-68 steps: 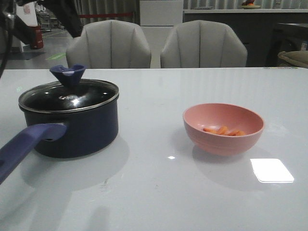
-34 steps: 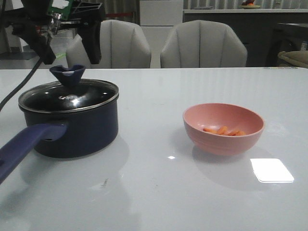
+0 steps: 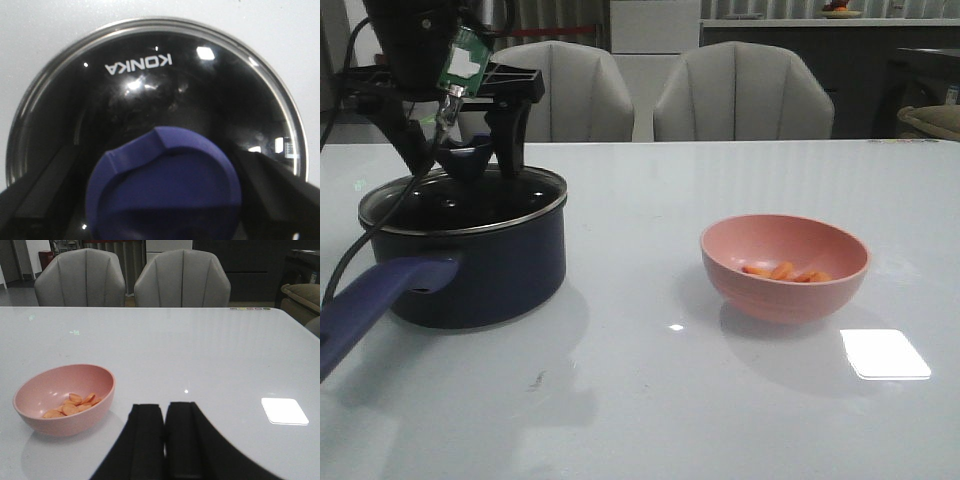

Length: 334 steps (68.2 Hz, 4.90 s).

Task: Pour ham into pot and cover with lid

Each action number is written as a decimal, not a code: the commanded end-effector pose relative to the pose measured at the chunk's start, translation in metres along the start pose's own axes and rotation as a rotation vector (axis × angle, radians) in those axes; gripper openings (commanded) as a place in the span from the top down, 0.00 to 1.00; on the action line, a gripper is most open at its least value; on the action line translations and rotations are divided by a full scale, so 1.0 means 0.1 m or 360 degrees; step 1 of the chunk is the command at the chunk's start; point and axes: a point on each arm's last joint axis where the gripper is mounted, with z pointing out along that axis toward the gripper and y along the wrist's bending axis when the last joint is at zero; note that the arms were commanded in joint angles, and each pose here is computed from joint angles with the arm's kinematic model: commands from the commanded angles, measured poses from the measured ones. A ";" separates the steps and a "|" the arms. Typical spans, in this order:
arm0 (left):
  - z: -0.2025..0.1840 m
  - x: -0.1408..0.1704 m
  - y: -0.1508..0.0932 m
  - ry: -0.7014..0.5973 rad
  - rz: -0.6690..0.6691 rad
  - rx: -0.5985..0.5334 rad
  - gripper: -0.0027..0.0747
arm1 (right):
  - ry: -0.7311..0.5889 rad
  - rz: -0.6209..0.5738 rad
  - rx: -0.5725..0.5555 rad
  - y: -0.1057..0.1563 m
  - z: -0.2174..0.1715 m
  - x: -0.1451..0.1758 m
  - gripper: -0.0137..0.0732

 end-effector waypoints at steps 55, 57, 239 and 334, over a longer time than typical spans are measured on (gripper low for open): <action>-1.06 0.00 1.04 -0.0306 -0.0153 -0.0228 0.61 | -0.0155 -0.0034 -0.0007 0.01 -0.02 -0.09 0.66; -1.03 0.03 1.09 -0.0292 -0.0162 -0.0237 0.61 | -0.0155 -0.0034 -0.0007 0.01 -0.02 -0.09 0.66; -1.82 3.28 0.97 -0.1961 0.0095 0.0197 0.16 | -0.0155 -0.0034 -0.0007 0.01 -0.02 -0.09 0.66; -1.66 3.39 0.98 -0.1993 0.0150 0.0254 0.16 | 0.0835 0.0161 -0.0054 0.30 1.57 -1.00 0.29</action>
